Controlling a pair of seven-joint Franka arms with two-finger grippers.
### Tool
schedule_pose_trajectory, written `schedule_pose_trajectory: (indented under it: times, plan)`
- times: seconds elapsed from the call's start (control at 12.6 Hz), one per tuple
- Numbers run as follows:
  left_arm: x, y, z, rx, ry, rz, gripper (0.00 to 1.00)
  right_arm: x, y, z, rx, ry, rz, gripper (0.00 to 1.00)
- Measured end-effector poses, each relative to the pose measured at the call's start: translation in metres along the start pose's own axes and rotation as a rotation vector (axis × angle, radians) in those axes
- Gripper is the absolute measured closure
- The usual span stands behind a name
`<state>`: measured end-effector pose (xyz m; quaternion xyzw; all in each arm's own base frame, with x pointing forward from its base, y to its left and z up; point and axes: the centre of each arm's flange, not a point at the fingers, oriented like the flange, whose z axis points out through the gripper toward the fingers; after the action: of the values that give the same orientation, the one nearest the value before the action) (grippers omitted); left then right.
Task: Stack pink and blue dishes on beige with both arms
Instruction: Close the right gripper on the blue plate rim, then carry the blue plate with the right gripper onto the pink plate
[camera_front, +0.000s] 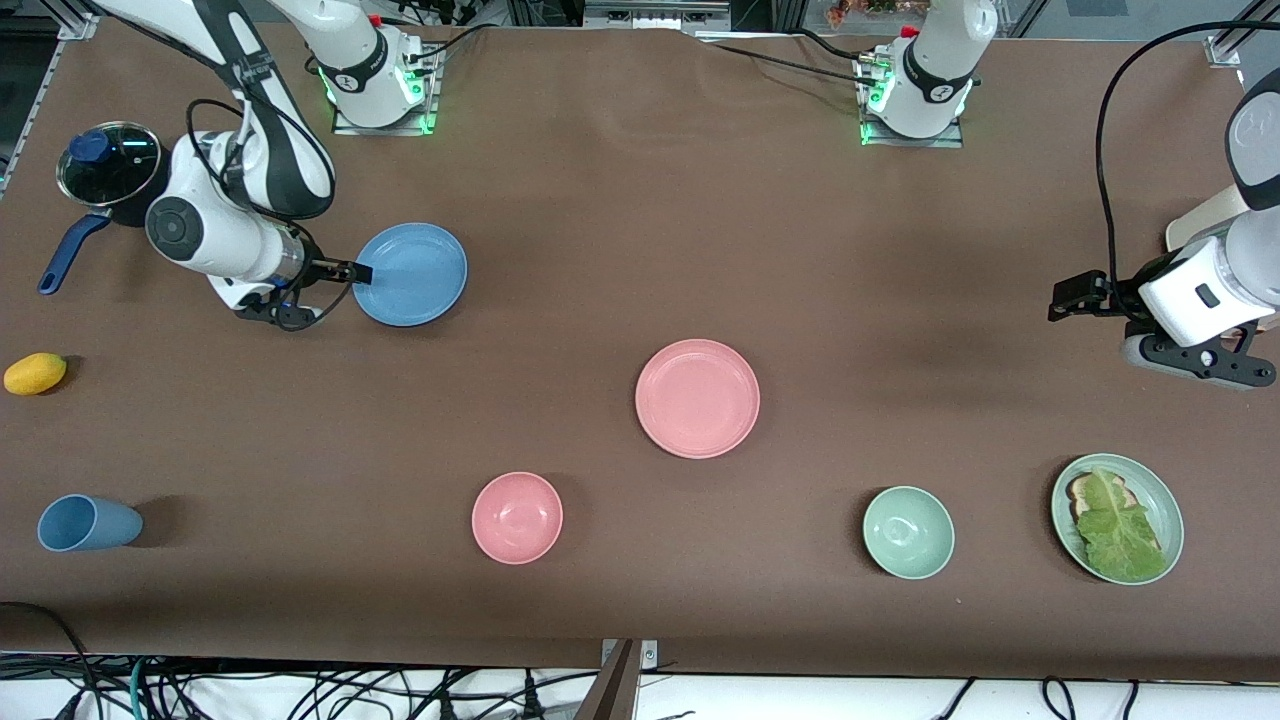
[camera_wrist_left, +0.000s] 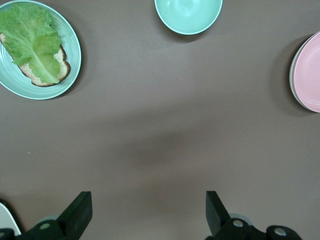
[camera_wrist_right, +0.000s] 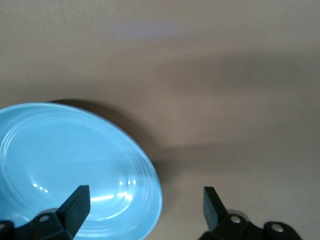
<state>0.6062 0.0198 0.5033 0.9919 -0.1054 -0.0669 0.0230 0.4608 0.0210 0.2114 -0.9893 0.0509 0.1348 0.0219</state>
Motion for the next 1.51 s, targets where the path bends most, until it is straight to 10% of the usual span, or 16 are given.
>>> schedule_pose_trajectory:
  times: [0.32,0.79,1.51]
  plan:
    - [-0.004,-0.006,-0.011,0.005,0.017,-0.014,0.00,-0.003,-0.011,0.030,-0.002,0.022,-0.039,0.13]
    - [-0.016,0.001,-0.074,0.035,0.131,-0.009,0.00,-0.004,-0.010,0.030,-0.002,0.022,-0.062,0.87]
    - [-0.046,0.033,-0.099,0.016,0.042,0.032,0.00,0.006,-0.020,-0.023,0.029,0.058,-0.034,0.96]
